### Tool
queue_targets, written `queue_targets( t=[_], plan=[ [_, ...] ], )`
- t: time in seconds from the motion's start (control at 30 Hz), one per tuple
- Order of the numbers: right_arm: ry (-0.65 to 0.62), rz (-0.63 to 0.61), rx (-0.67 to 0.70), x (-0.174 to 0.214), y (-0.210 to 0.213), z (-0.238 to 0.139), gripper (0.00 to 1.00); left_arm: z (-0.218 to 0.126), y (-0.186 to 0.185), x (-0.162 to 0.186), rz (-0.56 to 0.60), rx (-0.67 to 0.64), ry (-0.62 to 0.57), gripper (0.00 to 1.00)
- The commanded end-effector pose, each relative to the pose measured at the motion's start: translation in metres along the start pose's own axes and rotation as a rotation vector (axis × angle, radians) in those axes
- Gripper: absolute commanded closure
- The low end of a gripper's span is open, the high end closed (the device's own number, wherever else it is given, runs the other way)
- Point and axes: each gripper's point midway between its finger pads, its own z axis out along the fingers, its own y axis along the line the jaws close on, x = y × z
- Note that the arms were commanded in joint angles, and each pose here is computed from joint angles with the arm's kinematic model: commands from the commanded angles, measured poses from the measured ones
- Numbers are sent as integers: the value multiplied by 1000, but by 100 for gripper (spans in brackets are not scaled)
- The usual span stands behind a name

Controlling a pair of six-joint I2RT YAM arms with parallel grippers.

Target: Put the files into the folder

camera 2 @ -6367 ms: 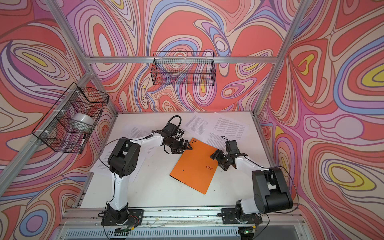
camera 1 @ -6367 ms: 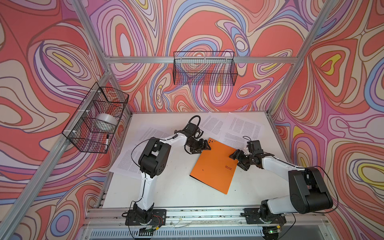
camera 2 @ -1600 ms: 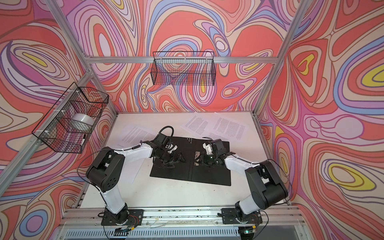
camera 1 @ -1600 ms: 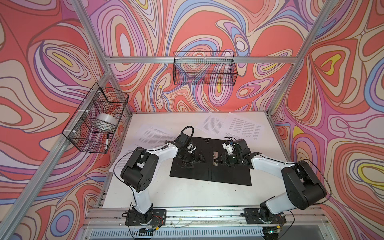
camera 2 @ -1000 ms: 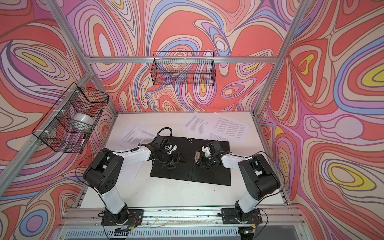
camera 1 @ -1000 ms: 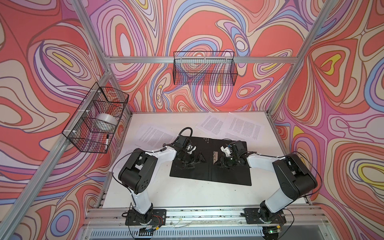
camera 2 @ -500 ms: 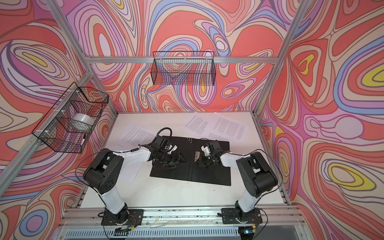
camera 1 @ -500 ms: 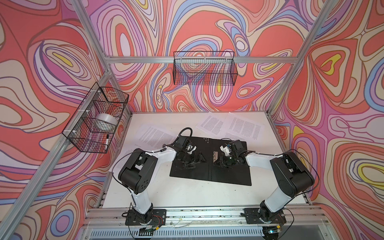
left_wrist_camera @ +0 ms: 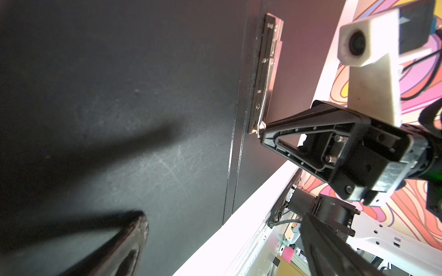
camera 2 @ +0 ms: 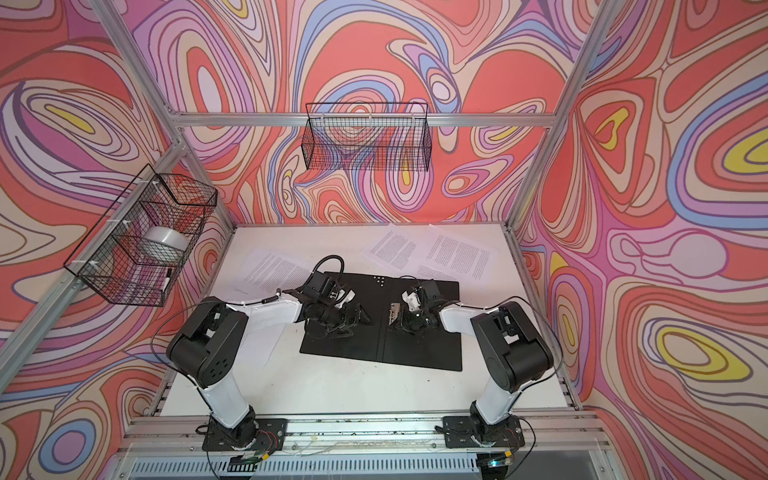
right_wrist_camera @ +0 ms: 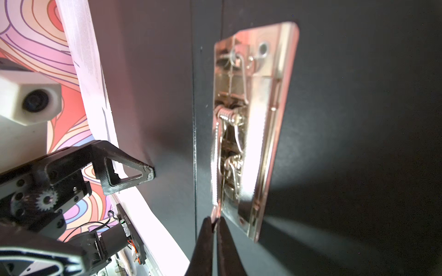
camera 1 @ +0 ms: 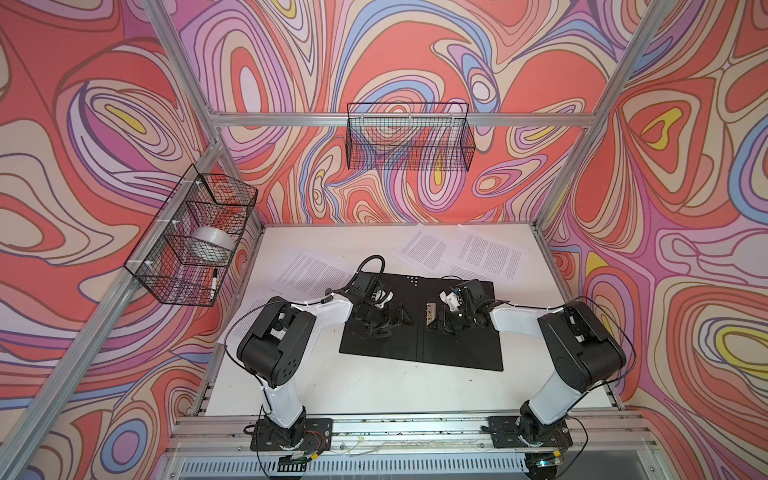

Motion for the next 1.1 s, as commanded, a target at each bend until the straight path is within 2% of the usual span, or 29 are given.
queue_targets(
  t=[0.0,0.37,0.63,0.73,0.93,1.07],
  plan=[
    [15,4,55,1,-11,5,100,17,89,41,-189,-285,91,0],
    [63,52,227,19,-53,7,100,20,104,47,-213,-327,101,0],
    [80,79,284,27,-71,10,100,21,109,50,-220,-339,109,0],
    [76,67,274,23,-64,7,100,22,110,51,-226,-342,110,0],
    [-14,7,217,-2,-26,-14,100,23,109,50,-240,-332,108,1],
    [-14,1,160,-7,-10,-15,100,22,110,50,-239,-335,107,1]
  ],
)
